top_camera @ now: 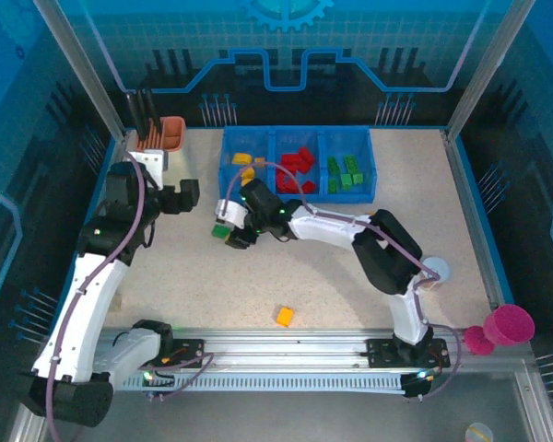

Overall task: Sort the legos into containers by color
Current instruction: Pick up the lego from the middle-left of the table.

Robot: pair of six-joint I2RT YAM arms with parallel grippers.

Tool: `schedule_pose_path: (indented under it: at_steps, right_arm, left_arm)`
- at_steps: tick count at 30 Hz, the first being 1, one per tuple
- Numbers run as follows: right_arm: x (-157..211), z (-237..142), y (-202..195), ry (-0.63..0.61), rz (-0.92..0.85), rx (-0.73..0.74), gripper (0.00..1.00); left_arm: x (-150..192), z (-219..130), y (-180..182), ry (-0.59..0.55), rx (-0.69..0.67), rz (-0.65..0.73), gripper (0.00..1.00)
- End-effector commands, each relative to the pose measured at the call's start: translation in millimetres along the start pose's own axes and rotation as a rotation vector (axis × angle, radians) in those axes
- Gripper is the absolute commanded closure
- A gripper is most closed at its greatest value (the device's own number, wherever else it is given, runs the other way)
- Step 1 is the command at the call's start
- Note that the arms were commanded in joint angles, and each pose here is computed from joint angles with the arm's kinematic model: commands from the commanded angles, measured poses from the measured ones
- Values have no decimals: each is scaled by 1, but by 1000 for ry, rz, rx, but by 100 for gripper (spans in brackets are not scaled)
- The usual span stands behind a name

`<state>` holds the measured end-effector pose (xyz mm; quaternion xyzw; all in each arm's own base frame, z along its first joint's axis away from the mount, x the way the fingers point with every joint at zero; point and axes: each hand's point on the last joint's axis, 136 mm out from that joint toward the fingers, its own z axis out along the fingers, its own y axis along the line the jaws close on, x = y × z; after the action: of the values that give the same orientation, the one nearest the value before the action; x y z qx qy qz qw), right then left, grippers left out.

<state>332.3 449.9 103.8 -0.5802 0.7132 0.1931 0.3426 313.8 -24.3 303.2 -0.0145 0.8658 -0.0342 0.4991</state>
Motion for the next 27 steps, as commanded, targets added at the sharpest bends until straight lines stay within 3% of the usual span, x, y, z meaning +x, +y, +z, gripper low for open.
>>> schedule_pose_path:
  at_steps: [1, 12, 21, 27]
  right_arm:
    - [4, 9, -6, 95, 90, -8, 39]
    - [13, 38, -9, 169, 134, 9, 36]
    - [7, 52, -3, 150, 136, -14, 34]
    - [24, 80, 2, 203, 124, -36, 32]
  left_arm:
    - [5, -4, 3, 4, 5, -3, 1]
    - [8, -8, 4, -3, 13, -14, 1]
    - [14, -10, 6, 3, 9, -24, 1]
    - [18, -10, 5, 13, 11, -27, 1]
